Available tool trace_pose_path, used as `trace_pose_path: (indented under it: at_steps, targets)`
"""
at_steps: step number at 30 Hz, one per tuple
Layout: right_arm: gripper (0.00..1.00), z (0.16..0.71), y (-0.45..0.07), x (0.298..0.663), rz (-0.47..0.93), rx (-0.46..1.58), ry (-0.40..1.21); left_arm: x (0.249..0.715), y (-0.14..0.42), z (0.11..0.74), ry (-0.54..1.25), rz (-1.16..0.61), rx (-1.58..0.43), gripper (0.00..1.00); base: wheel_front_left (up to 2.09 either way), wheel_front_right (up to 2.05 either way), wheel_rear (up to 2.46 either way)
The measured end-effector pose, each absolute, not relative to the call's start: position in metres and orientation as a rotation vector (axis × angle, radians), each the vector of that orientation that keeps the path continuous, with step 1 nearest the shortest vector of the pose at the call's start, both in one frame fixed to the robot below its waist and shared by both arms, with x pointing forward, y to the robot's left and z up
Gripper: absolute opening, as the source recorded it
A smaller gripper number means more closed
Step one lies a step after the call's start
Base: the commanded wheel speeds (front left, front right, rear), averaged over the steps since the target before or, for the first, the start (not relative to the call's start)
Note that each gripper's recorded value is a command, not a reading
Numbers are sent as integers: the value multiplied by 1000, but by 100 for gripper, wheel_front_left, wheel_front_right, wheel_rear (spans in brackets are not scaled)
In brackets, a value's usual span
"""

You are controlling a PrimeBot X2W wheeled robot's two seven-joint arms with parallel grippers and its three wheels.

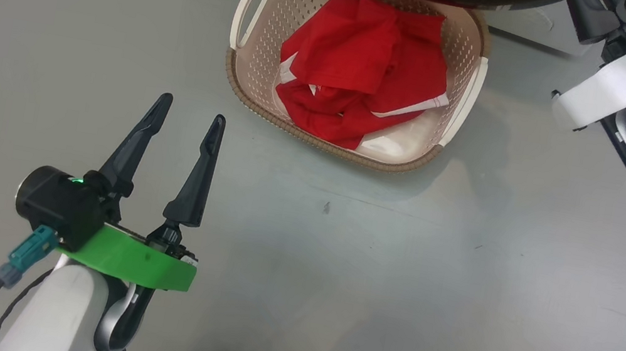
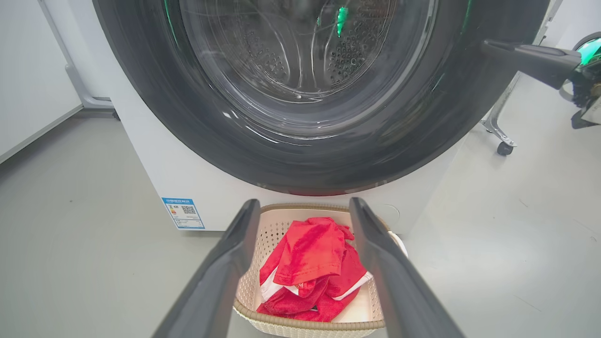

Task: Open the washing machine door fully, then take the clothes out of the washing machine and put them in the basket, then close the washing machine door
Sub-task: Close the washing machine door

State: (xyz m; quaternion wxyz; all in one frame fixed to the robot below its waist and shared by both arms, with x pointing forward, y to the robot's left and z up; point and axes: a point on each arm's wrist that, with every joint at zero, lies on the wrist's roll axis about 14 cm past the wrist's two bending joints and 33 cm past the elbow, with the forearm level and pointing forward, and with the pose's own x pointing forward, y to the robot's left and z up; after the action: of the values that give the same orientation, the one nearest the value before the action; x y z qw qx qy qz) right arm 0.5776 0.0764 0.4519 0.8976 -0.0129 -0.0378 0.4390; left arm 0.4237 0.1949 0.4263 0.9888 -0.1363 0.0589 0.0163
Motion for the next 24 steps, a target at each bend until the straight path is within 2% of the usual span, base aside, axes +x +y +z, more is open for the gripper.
trace_pose_path:
  at_steps: [14,24]
  targets:
    - [0,447,76,614,891,-60,-94,430,202,414,145,51,-261,100,0,0,0]
    - [0,450,73,636,847,3,-86,428,207,411,154,70,-255,100,0,0,0]
